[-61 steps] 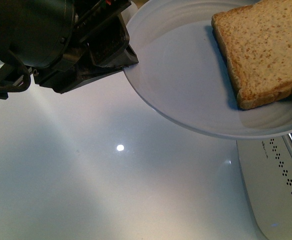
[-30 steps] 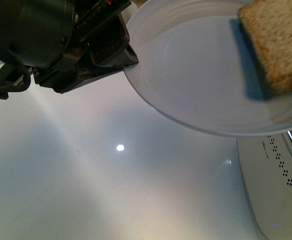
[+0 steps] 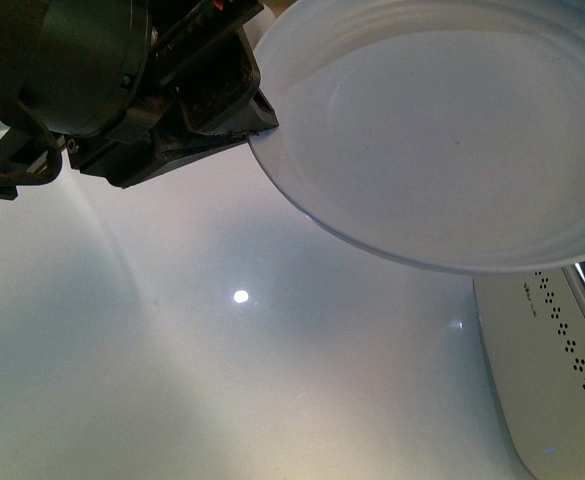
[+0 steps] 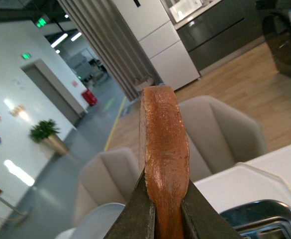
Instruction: Left arm holds plate, right arm toasts bread
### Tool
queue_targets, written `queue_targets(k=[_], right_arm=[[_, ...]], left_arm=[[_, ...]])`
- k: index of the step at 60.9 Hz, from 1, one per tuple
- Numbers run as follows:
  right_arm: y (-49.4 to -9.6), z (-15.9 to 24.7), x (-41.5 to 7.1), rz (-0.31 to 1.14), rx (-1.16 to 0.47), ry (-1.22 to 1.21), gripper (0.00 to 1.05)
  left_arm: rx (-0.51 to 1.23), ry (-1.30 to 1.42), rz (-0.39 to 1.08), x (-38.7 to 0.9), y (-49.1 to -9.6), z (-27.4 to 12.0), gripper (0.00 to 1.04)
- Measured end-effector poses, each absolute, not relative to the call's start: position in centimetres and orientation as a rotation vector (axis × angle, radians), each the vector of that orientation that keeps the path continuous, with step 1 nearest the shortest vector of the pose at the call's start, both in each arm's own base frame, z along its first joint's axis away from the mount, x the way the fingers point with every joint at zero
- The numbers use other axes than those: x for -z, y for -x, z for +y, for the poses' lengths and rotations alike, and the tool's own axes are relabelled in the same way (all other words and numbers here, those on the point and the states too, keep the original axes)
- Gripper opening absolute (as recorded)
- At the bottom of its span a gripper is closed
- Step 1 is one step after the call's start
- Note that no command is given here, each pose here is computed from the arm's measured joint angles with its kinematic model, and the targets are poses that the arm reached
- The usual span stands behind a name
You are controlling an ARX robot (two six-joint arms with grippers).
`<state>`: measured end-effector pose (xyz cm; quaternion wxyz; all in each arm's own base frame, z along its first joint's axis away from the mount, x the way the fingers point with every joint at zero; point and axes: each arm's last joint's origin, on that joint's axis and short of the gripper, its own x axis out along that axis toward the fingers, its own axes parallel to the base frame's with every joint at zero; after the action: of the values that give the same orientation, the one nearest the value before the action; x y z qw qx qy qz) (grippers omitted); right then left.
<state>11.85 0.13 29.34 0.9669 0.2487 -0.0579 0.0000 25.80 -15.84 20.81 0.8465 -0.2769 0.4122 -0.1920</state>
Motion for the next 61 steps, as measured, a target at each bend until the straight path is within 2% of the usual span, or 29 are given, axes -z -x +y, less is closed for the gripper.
queue_targets(k=[11, 25, 61], right_arm=[[-12.8, 0.2, -26.8, -0.044, 0.093, -0.304, 0.04], [-15.1, 1.3, -21.7, 0.11, 0.11, -0.14, 0.04], [-18.8, 2.0, -16.3, 0.244, 0.129, 0.002, 0.04]], left_arm=[[0.405, 0.584, 0.869, -20.8, -25.8, -15.8, 0.03], [0.405, 0.584, 0.869, -20.8, -25.8, -15.8, 0.03], [0.405, 0.584, 0.869, -20.8, -25.8, -15.8, 0.03]])
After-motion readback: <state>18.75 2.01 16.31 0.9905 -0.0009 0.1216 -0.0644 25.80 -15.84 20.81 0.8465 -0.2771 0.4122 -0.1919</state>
